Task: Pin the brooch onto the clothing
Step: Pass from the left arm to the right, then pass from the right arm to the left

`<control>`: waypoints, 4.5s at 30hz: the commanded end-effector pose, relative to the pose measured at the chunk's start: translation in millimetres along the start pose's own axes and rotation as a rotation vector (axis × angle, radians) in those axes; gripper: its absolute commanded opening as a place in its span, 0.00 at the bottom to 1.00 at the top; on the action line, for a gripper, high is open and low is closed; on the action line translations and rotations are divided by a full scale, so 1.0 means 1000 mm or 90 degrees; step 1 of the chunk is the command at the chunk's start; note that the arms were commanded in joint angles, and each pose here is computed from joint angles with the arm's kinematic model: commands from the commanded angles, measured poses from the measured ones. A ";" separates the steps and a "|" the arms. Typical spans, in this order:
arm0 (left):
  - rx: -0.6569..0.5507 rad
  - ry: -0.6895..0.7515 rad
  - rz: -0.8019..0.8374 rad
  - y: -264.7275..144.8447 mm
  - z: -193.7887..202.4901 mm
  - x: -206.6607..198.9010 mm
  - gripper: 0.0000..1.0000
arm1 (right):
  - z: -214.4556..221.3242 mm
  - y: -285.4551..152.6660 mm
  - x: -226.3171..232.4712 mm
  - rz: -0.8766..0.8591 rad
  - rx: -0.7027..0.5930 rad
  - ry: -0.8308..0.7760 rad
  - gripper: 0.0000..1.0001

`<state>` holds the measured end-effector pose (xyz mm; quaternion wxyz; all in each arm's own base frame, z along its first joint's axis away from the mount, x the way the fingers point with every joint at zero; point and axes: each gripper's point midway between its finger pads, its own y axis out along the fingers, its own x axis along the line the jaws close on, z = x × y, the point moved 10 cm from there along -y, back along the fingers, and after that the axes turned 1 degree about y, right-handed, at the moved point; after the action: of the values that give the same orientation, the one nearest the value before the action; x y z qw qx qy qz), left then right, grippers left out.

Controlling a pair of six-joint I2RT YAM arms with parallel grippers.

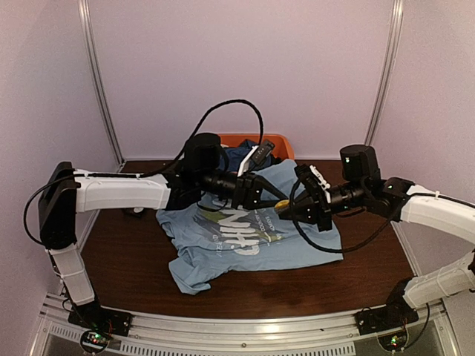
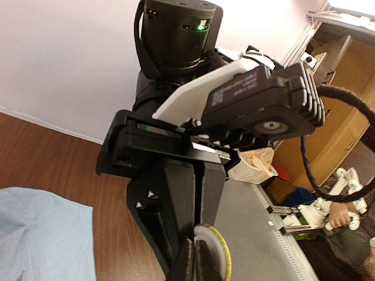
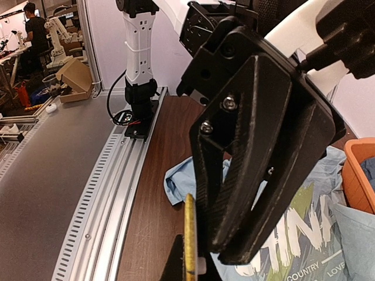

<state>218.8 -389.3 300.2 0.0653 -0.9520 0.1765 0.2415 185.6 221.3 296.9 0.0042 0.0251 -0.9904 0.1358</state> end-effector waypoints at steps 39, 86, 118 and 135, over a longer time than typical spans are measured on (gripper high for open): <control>-0.131 -0.271 -0.424 -0.062 -0.001 0.030 0.98 | 0.017 -0.005 0.006 0.967 0.459 -0.426 0.00; -0.066 -0.298 -0.261 -0.018 0.012 0.051 0.84 | 0.011 0.037 0.035 1.037 0.454 -0.662 0.00; -0.066 -0.276 -0.191 -0.014 0.008 0.034 0.41 | 0.010 0.039 0.037 1.033 0.448 -0.660 0.00; -0.076 -0.271 -0.171 -0.016 0.006 0.030 0.20 | 0.010 0.039 0.036 1.034 0.456 -0.665 0.00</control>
<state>249.0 -385.0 266.1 0.0959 -0.8866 -0.0024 0.4526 152.3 272.7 242.0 -0.5841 -0.4861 -0.4671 0.4520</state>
